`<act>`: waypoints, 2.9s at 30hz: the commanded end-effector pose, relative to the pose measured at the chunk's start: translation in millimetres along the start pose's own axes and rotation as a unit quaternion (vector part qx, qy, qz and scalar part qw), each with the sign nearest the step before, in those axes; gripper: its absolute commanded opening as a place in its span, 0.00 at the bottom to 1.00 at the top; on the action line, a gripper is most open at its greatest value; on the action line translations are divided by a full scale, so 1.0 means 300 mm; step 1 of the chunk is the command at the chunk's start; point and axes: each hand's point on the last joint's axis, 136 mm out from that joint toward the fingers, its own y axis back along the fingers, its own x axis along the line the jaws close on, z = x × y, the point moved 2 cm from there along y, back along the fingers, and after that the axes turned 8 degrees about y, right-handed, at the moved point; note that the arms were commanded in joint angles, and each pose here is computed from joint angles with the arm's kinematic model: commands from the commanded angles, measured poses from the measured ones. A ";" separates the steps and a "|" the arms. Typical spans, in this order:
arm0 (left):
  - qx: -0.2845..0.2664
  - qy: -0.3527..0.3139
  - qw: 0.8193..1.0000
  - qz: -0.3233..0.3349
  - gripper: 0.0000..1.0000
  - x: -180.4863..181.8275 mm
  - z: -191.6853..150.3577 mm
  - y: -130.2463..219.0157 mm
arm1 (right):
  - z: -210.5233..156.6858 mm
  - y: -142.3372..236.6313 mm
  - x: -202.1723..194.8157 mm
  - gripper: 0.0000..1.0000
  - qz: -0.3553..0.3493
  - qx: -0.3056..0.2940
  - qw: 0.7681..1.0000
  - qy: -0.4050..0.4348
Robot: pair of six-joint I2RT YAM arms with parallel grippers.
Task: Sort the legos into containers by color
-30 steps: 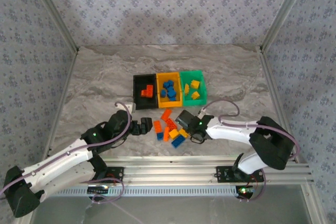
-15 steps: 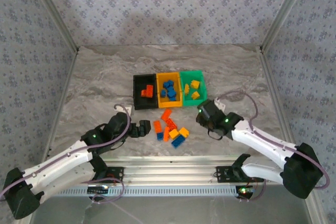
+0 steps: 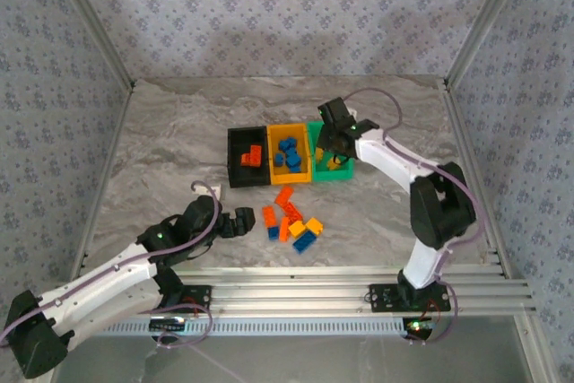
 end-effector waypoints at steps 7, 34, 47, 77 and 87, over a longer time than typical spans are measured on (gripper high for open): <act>0.019 0.025 0.999 0.010 1.00 0.025 -0.026 -0.004 | 0.066 -0.063 0.021 0.58 -0.017 0.009 1.000 -0.008; 0.124 -0.072 0.989 0.020 0.77 -0.159 -0.071 -0.282 | -0.395 0.367 -0.096 0.68 0.093 -0.069 0.993 -0.023; 0.174 -0.093 0.977 0.080 0.71 -0.101 -0.129 -0.389 | -0.420 0.421 -0.126 0.68 0.108 -0.085 0.990 -0.031; 0.171 -0.096 0.975 0.101 0.40 -0.042 -0.116 -0.269 | -0.432 0.444 -0.183 0.70 0.115 -0.103 0.986 -0.061; 0.054 -0.066 0.995 0.058 0.36 -0.159 0.207 -0.122 | -0.436 0.432 -0.194 0.70 0.113 -0.102 0.986 -0.068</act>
